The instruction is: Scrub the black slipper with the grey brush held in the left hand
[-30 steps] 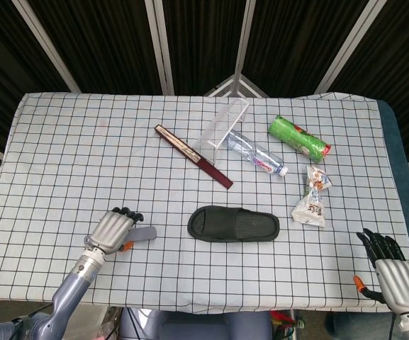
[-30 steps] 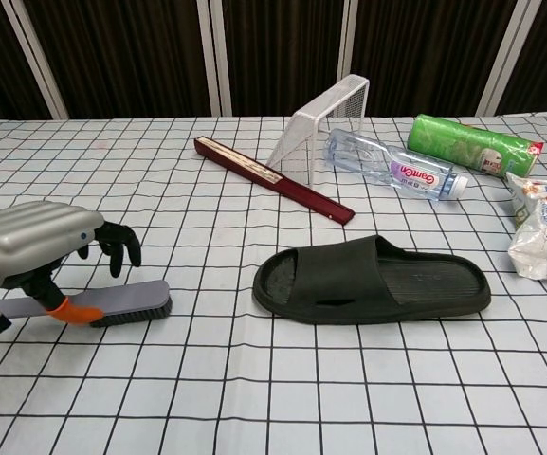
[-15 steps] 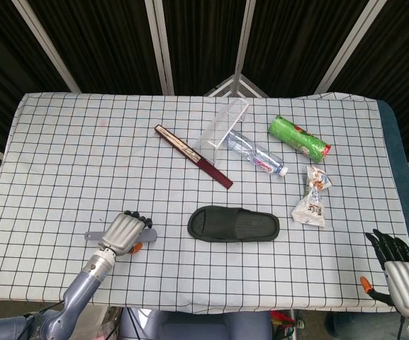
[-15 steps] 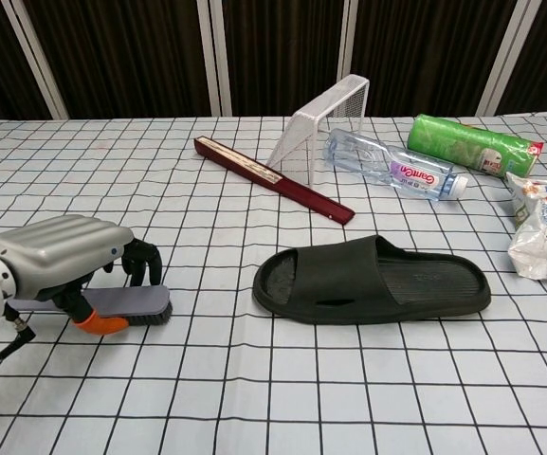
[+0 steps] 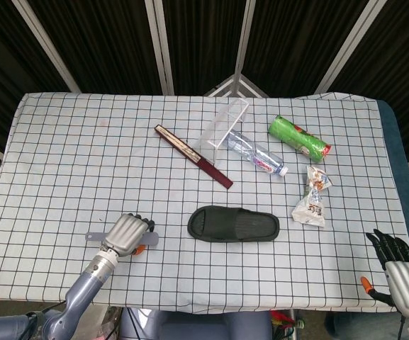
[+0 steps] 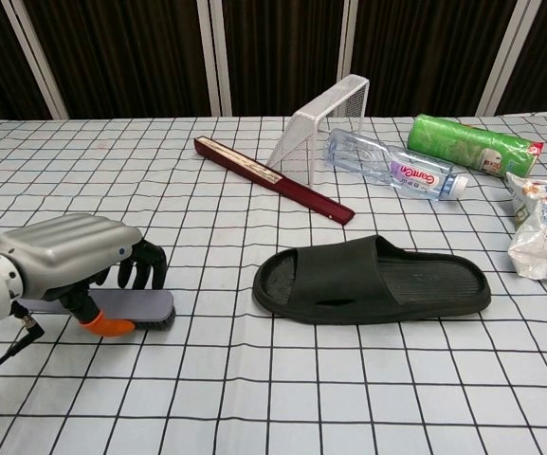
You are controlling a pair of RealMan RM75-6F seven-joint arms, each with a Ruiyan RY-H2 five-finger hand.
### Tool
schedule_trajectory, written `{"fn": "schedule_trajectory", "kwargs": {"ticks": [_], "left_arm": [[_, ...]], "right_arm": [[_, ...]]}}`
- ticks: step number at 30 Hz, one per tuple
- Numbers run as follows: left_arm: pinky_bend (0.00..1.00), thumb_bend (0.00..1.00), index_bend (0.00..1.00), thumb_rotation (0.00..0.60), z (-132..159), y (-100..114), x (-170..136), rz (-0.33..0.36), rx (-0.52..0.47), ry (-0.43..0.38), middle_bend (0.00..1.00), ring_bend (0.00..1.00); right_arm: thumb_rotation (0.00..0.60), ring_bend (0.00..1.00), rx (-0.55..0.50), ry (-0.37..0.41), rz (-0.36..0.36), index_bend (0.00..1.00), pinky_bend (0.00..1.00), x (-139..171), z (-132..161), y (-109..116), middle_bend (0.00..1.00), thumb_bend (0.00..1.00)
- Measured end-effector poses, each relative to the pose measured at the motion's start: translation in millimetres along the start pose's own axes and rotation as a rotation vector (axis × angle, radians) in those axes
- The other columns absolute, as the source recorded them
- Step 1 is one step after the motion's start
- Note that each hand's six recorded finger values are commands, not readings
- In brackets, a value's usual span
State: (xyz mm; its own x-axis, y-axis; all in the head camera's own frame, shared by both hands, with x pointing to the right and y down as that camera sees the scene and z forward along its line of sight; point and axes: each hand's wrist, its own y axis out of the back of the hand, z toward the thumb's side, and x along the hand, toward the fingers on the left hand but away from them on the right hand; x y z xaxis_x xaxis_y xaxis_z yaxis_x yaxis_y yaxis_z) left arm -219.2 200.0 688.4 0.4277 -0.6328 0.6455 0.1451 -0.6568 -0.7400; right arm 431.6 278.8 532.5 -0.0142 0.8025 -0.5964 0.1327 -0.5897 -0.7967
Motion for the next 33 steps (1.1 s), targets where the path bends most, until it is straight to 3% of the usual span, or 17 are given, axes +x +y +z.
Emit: {"fn": "schedule_trajectory", "kwargs": {"ticks": [5,14,20,27,33], "left_arm": [[0.56,0.71,0.62,0.600,-0.4,3.6,2.4,0.012,-0.006,0.003,0.63,0.50],[0.58,0.76,0.65,0.600,-1.3,17.7,18.7,-0.003,-0.054,-0.001,0.66,0.53],[0.58,0.74,0.65,0.600,5.4,40.9,44.5,-0.061,-0.099,-0.035,0.66,0.52],[0.58,0.72,0.65,0.600,17.1,69.9,71.4,-0.138,-0.146,-0.065,0.66,0.52],[0.58,0.65,0.65,0.600,32.1,95.6,91.4,-0.174,-0.198,-0.116,0.66,0.52]], "right_arm": [[0.585,0.00,0.004,-0.001,-0.002,0.00,0.00,0.2,-0.2,0.4,0.00,0.39],[0.589,0.00,0.016,0.031,-0.027,0.00,0.00,-4.3,6.2,-0.1,0.00,0.40],[0.589,0.00,0.051,0.114,-0.015,0.00,0.00,-17.1,27.5,-9.4,0.00,0.42],[0.595,0.00,0.119,0.261,0.051,0.00,0.00,-43.4,73.9,-34.5,0.00,0.49],[0.599,0.00,0.149,0.353,0.097,0.00,0.00,-55.1,111.0,-57.0,0.00,0.60]]}}
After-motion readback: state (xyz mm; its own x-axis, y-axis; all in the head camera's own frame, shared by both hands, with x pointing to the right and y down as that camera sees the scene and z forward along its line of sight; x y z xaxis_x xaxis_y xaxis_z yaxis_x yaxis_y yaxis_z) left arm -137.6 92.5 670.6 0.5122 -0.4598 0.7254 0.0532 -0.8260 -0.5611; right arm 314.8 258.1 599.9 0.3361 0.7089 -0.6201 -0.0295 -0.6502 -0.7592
